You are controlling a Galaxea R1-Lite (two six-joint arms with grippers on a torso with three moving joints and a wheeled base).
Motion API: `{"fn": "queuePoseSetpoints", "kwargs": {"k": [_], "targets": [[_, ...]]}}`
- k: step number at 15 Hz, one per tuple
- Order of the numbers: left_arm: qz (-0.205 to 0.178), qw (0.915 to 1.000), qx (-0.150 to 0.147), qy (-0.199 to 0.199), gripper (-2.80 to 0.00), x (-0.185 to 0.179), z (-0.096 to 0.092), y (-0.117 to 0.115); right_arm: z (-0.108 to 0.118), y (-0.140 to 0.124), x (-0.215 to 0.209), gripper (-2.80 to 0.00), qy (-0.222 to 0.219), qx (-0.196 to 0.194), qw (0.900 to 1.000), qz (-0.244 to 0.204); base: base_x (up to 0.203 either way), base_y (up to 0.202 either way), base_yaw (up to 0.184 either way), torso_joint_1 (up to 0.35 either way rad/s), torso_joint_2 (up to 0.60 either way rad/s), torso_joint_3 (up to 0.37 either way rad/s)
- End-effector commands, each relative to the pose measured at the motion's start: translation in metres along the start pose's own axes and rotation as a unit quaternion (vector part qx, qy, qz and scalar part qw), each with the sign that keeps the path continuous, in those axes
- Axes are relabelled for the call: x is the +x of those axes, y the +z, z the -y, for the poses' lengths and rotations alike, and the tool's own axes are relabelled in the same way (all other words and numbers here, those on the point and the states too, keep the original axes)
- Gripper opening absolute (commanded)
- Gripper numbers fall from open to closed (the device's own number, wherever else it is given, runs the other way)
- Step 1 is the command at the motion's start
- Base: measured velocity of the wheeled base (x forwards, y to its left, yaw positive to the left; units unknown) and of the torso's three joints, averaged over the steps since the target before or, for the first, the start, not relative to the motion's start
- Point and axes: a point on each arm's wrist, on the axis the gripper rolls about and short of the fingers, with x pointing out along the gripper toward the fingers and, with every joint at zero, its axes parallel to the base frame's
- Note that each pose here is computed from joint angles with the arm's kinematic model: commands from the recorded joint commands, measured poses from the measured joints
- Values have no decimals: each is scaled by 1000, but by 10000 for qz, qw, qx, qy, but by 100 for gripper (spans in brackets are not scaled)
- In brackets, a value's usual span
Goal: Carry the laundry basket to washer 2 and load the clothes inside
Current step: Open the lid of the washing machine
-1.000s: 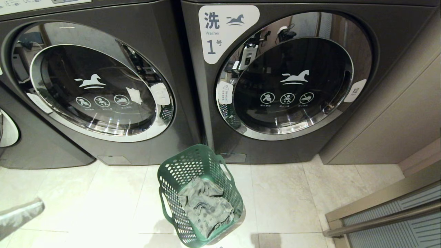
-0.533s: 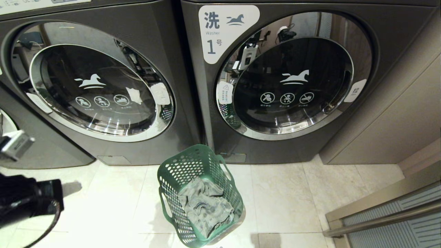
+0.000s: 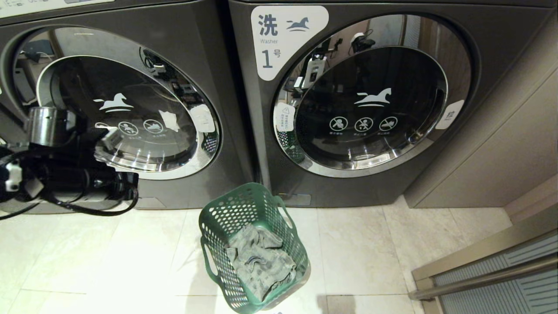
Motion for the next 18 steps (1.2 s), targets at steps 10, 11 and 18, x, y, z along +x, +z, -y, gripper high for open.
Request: {"fn": "queuePoseSetpoints", "kwargs": {"k": [10, 11, 18], "targets": [[1517, 9866, -17, 593, -280, 81, 7, 34, 0, 0, 0, -280, 2, -4, 10000, -2, 0, 0, 0, 0, 0, 0], [1526, 9867, -2, 558, -280, 92, 11, 30, 0, 0, 0, -280, 2, -4, 10000, -2, 0, 0, 0, 0, 0, 0], [1541, 9873, -246, -288, -280, 117, 26, 24, 0, 0, 0, -280, 2, -4, 10000, -2, 0, 0, 0, 0, 0, 0]]}}
